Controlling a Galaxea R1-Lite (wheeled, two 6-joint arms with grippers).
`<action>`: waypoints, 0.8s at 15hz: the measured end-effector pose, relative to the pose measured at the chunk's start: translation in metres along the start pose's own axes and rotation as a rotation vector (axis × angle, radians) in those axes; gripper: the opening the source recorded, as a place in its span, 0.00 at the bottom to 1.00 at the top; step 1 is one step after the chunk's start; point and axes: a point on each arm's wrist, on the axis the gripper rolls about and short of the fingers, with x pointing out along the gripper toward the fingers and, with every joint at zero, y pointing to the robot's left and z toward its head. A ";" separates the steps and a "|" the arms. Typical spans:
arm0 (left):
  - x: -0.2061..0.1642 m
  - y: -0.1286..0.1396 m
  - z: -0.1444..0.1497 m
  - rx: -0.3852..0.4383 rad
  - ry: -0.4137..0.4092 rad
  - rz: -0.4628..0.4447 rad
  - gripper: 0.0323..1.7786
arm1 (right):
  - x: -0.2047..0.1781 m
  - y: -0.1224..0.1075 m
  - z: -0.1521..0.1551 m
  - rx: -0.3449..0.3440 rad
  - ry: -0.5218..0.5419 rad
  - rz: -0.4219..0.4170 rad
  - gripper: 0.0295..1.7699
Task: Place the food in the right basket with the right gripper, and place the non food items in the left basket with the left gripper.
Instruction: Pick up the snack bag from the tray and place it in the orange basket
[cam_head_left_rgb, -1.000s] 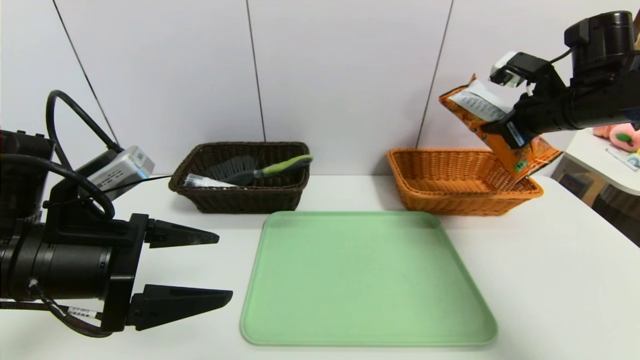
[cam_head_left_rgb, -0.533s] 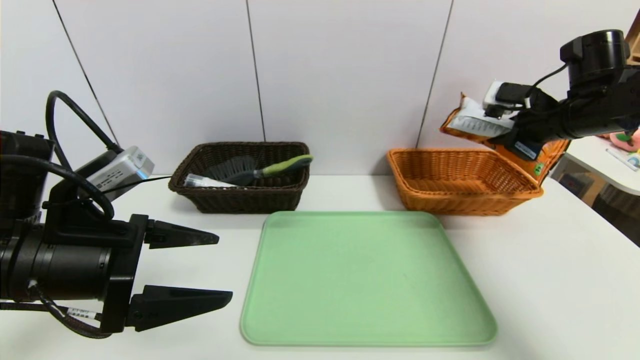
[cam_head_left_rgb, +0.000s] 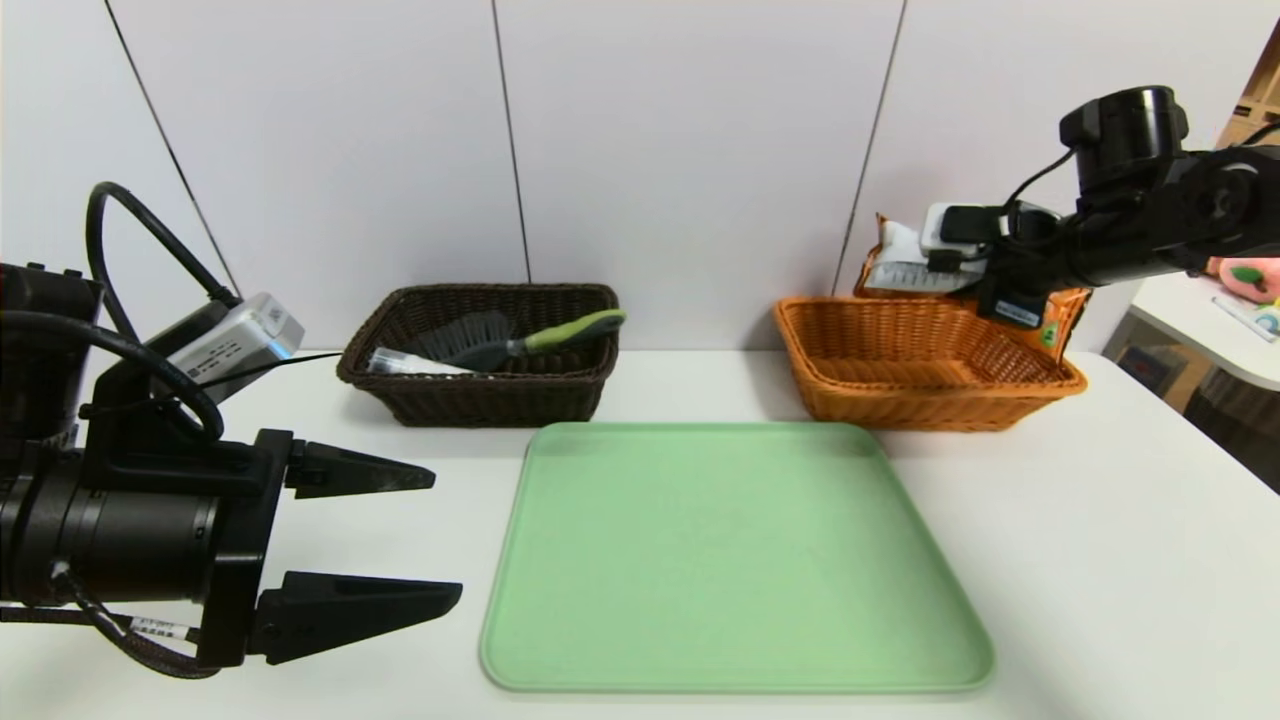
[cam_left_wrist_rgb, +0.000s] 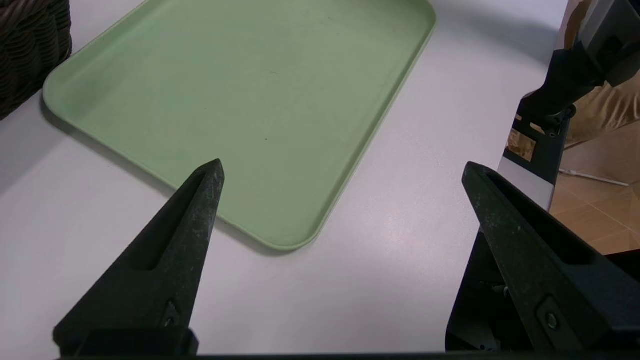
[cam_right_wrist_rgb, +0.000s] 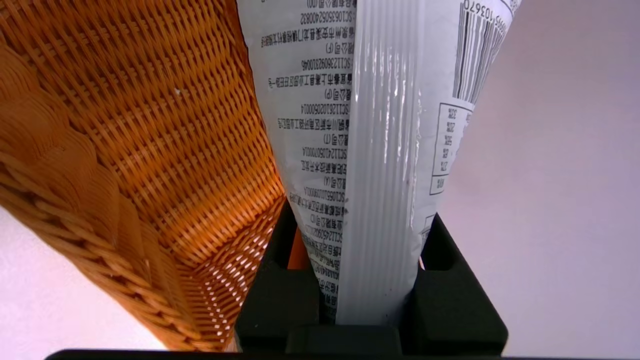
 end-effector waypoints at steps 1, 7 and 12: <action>0.000 0.000 0.000 -0.001 0.000 0.001 0.95 | 0.005 0.003 0.005 -0.031 0.001 0.008 0.22; -0.001 0.000 -0.001 -0.004 0.000 0.006 0.95 | 0.025 0.016 0.018 -0.184 -0.002 0.054 0.22; -0.002 0.001 -0.002 -0.008 0.000 0.010 0.95 | 0.039 0.024 0.015 -0.202 0.012 0.087 0.22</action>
